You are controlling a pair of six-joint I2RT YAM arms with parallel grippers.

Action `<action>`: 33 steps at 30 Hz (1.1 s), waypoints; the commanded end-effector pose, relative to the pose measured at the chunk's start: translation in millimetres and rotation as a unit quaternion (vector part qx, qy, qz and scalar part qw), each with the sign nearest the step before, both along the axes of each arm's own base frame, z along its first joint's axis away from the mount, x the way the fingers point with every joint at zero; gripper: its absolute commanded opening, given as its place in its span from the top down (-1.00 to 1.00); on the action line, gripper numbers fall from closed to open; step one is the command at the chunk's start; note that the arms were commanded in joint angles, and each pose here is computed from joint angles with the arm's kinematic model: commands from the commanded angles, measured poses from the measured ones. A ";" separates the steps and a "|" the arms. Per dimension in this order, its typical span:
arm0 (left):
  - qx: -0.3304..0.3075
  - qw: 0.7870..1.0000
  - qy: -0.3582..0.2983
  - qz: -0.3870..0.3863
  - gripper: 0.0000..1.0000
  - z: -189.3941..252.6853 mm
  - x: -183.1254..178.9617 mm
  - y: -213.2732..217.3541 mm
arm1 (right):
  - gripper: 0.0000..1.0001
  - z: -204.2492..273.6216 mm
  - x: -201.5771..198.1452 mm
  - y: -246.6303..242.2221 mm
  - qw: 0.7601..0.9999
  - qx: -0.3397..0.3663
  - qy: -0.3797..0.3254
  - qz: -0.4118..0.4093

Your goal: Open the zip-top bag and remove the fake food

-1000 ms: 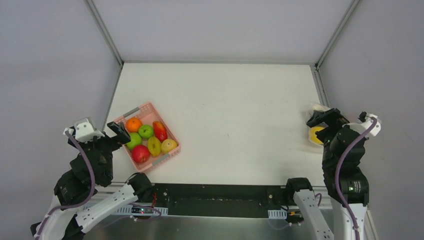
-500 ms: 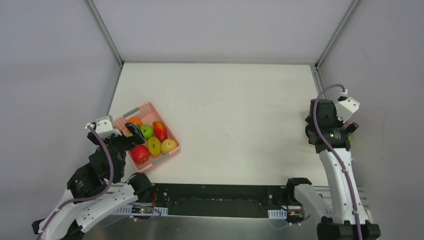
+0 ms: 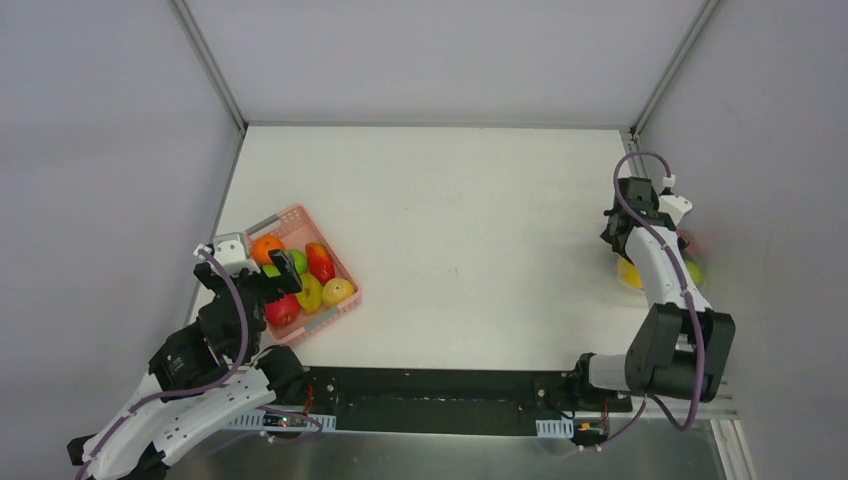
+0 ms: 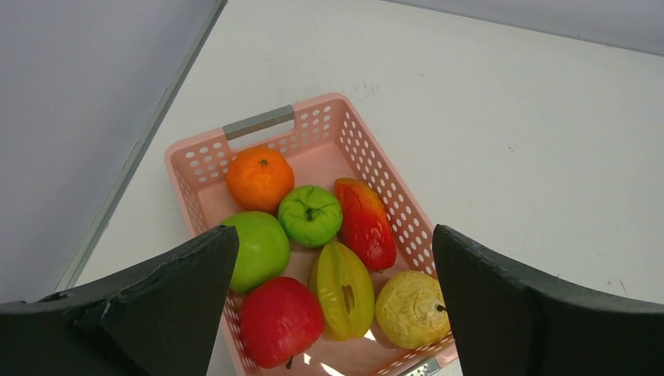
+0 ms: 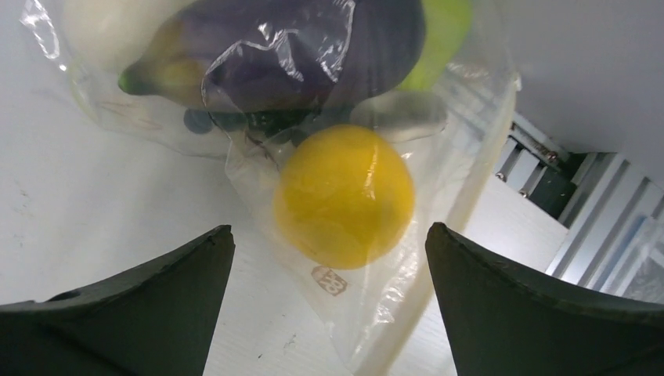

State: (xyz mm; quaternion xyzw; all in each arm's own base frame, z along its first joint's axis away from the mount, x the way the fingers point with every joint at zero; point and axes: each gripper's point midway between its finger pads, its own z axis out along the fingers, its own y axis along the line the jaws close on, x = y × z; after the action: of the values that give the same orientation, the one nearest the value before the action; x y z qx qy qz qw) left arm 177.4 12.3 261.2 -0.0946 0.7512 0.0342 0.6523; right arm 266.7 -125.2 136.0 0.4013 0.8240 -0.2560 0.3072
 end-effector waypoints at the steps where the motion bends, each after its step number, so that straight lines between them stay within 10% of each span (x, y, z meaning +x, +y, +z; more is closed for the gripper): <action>1: -0.024 1.000 -0.005 -0.001 -0.99 -3.7 0.3 -2.9 | -0.91 -35.9 10.5 4.6 0.999 0.048 0.011 -0.009; 5: -0.025 1.000 -0.006 0.002 -0.99 -5.9 0.4 -2.3 | -0.81 -62.9 10.0 6.8 0.997 0.067 0.043 -0.007; 12: -0.021 1.000 -0.003 0.000 -0.99 -5.9 2.7 -5.4 | 0.00 -74.3 19.7 39.1 0.990 0.117 0.046 0.057; 22: -0.027 0.999 0.012 -0.022 -0.99 -4.3 9.3 -22.6 | 0.78 -65.3 50.2 174.8 0.959 0.189 0.006 0.212; 33: -0.027 0.998 0.033 -0.042 -0.99 -10.5 14.4 -38.9 | 1.00 -50.2 48.2 373.0 0.888 0.242 -0.012 0.390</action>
State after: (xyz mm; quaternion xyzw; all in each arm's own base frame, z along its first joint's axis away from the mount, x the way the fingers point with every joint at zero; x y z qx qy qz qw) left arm 188.4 -16.3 240.5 -0.0685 0.7792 0.0188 0.6227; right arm 305.2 178.8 63.2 0.1313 0.9548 0.0223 0.2658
